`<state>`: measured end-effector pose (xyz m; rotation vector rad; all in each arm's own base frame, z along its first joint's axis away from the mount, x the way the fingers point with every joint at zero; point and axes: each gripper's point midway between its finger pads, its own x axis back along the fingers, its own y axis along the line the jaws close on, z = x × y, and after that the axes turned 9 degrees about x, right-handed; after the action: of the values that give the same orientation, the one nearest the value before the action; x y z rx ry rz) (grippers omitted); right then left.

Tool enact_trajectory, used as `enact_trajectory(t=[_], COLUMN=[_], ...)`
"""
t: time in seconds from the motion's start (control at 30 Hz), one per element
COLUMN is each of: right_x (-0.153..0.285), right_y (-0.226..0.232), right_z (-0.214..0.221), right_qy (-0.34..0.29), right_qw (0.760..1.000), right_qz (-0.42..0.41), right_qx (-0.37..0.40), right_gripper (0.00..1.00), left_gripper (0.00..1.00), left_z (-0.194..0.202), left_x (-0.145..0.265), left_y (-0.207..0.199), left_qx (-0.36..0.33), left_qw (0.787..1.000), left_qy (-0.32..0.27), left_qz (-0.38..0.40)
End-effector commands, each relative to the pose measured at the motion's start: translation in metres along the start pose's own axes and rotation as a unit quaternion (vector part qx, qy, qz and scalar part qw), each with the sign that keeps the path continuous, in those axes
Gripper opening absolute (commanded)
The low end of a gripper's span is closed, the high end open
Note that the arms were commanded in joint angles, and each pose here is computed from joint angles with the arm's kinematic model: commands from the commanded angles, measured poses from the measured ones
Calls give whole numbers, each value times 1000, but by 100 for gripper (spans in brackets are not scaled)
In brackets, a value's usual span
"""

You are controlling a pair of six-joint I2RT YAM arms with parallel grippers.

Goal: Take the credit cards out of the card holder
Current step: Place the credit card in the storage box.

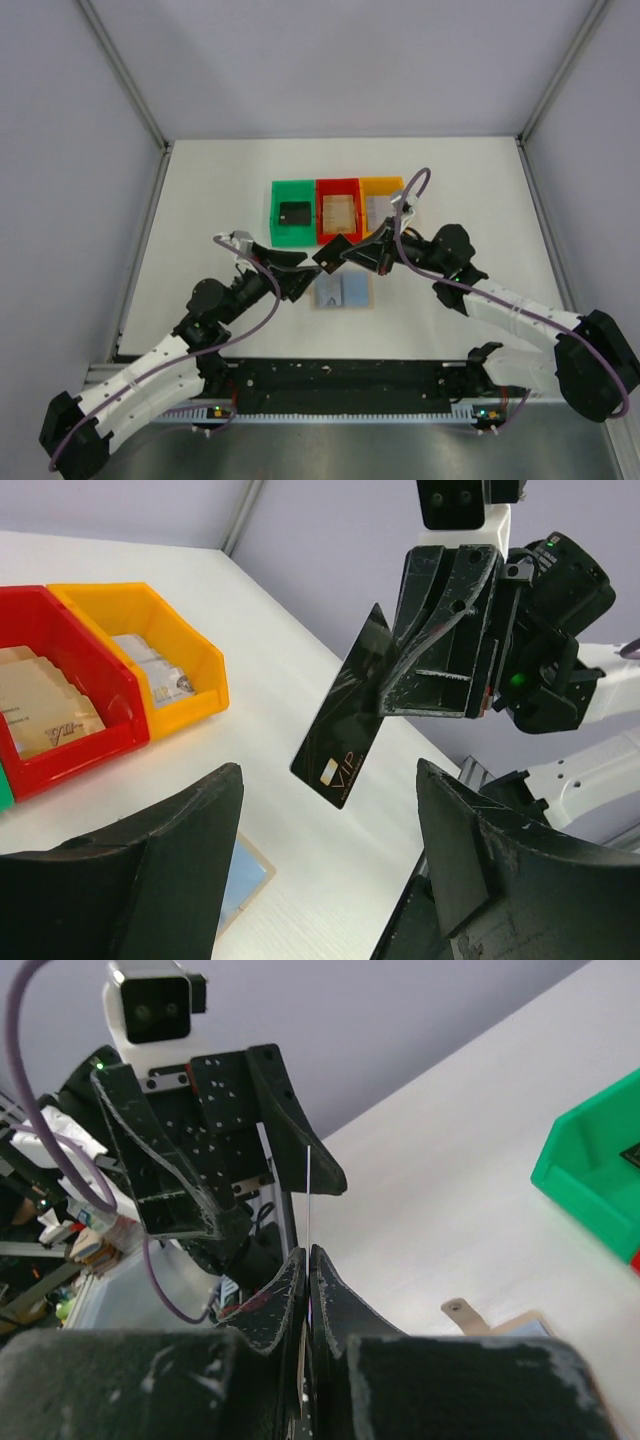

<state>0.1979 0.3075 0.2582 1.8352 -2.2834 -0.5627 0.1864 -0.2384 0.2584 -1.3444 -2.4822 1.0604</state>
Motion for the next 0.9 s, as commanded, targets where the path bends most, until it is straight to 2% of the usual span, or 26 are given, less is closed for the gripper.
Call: enact_trajectory(t=[0.0,0.27,0.5,0.87], right_x=[-4,-4,-4,-3], right_y=[26,32,34,38], right_z=[-37,-35,-32,-30], right_qy=[-66,-66,-63,-59], right_qw=[997,997,996,996], right_qz=[-32,-44,-52,-62], right_qx=[23,23,24,27], right_gripper=[0,0,0,0], left_gripper=[73,73,61,42], left_z=[-23,-28,-28,-27], left_x=[-4,-12,-18,-23], left_y=[-16,-13,-36,-49], left_qx=[14,55,51,65], left_qw=[998,997,996,992], left_qy=[-52,-56,-36,-7], left_qz=[31,13,67,109])
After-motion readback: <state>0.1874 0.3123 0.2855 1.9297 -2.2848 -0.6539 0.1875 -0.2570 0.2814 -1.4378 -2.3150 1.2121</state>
